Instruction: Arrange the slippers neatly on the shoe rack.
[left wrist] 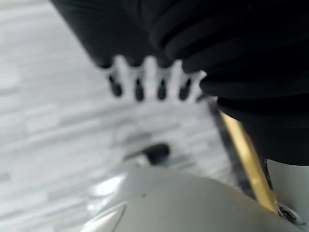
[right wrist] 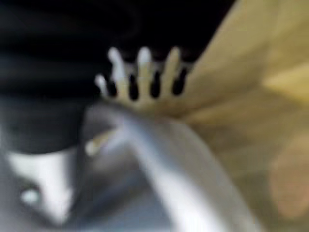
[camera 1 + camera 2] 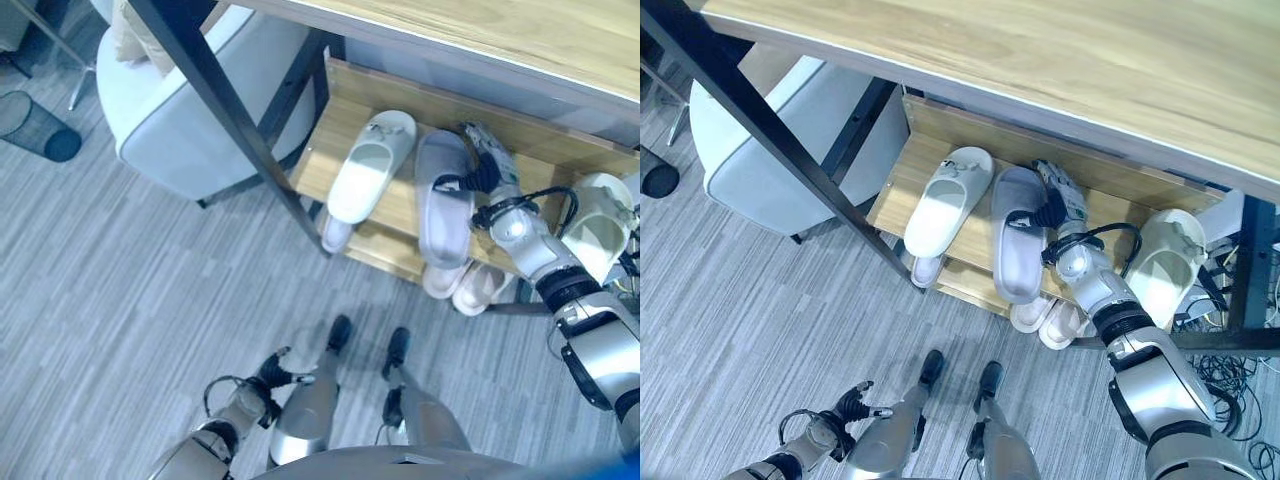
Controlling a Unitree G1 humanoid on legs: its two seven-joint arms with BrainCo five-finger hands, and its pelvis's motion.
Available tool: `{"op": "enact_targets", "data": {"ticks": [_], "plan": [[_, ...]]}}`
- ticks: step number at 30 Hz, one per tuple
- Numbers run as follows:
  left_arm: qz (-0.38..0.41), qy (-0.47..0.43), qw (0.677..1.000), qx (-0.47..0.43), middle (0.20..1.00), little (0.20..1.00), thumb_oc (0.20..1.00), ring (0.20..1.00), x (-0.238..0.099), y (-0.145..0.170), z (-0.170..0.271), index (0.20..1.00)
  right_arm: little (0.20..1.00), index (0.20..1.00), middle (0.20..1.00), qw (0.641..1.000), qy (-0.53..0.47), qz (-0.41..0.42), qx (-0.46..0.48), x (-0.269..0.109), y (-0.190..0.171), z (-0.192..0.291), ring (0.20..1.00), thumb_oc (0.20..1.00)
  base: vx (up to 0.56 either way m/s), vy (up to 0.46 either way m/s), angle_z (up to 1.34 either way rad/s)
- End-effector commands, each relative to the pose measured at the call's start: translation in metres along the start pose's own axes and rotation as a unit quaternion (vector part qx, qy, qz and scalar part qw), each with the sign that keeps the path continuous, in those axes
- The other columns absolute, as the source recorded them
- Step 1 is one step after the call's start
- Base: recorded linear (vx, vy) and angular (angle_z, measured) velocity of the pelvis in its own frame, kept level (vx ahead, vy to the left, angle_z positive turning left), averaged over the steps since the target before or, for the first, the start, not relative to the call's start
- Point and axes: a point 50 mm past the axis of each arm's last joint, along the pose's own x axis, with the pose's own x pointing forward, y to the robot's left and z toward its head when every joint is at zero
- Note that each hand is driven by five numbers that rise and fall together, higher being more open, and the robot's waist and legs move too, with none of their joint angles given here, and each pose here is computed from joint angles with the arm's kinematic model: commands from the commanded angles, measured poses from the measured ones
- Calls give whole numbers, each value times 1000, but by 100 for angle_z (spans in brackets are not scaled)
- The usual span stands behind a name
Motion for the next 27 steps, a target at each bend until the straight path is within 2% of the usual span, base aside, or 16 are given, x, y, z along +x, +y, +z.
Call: {"op": "enact_targets", "data": {"ticks": [1,3,11,14,19,26,27], "plan": [[-2,-12,1000,15,1000,1000,1000,1000,4,-3,12,1000,200,200,200,998,-42,-46,7,10,-28,15,200,200,9,20,7],[-3,-13,1000,14,1000,1000,1000,1000,5,-6,15,1000,200,200,200,999,-31,-33,25,3,-13,11,200,200,8,8,2],[4,-10,1000,-1,1000,1000,1000,1000,5,-7,17,1000,200,200,200,998,-27,-42,48,-20,3,5,200,200,-3,-5,1],[7,-1,1000,-10,1000,1000,1000,1000,3,-8,11,1000,200,200,200,996,-31,-59,65,-37,3,2,200,200,11,-41,3],[6,26,999,-39,1000,1000,1000,1000,-1,-10,-6,1000,200,200,200,994,-76,-61,41,-72,-4,5,200,200,21,-72,-5],[14,62,993,-99,1000,1000,1000,1000,-10,-10,-31,1000,200,200,200,993,-116,30,-7,-120,14,7,200,200,-6,-104,-5],[25,62,990,-122,1000,1000,1000,1000,-12,-8,-35,1000,200,200,200,991,-115,65,-13,-132,24,3,200,200,-47,-206,-5]]}}
